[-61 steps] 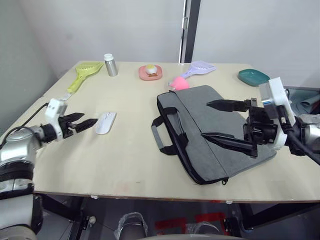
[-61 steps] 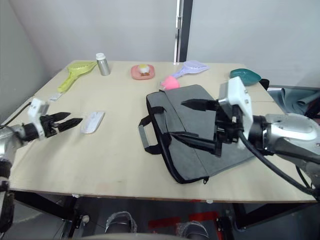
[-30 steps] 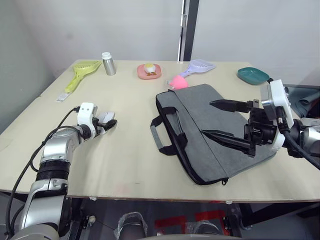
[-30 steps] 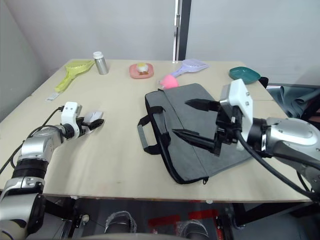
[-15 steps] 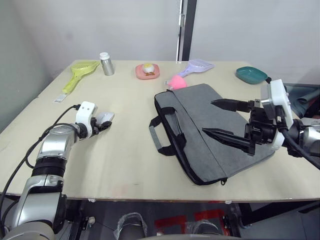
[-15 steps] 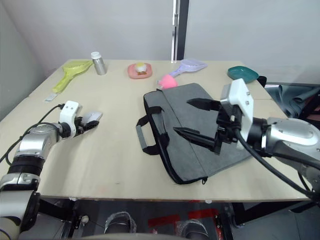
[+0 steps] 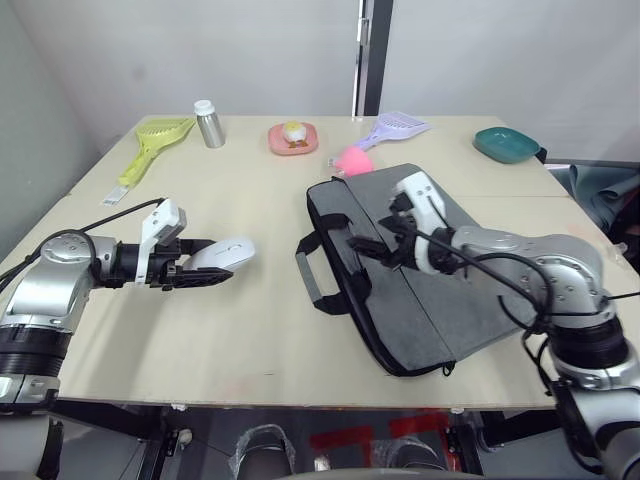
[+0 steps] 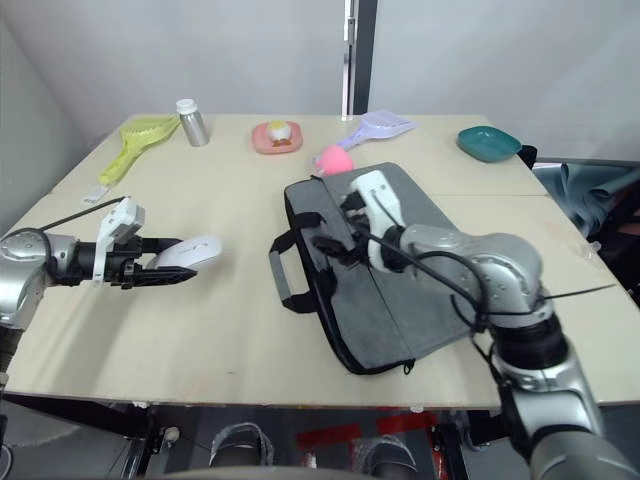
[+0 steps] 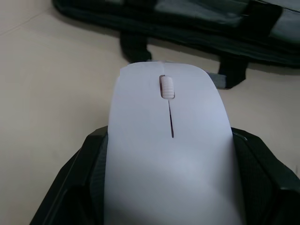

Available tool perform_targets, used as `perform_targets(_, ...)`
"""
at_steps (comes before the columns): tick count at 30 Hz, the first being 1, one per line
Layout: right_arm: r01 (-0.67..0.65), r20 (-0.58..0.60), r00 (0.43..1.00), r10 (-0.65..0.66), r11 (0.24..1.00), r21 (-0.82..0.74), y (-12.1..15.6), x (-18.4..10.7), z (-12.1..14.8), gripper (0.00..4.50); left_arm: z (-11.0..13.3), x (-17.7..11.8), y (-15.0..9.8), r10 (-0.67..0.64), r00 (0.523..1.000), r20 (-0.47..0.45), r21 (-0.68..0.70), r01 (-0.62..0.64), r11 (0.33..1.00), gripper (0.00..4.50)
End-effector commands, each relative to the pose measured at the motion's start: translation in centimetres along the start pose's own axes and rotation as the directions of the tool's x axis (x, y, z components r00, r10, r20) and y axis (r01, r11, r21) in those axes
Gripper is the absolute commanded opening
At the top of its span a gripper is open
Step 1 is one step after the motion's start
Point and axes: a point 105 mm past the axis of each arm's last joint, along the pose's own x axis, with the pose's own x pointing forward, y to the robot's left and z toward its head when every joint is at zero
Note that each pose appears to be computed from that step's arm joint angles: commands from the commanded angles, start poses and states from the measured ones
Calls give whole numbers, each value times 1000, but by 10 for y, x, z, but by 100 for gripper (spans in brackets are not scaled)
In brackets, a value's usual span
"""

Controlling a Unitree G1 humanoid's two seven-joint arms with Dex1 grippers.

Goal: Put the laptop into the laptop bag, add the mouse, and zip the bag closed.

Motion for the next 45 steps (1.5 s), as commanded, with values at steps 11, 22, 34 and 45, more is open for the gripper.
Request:
perform_targets(11, 93, -161, 980, -115, 986, -136, -3, 34, -37, 450, 29, 19, -18, -84, 995, 58, 110, 77, 991, 288)
perform_targets(22, 111, -229, 950, -211, 917, -383, -10, 40, -61, 266, 36, 24, -14, -76, 994, 72, 106, 68, 992, 288)
perform_targets(34, 65, -205, 969, -141, 938, -340, 1, 38, -52, 1, 39, 31, -13, -82, 993, 89, 105, 72, 992, 288)
perform_targets(45, -68, 65, 995, 72, 996, -62, 25, 7, 27, 1, 34, 43, -19, -128, 988, 89, 101, 119, 988, 288)
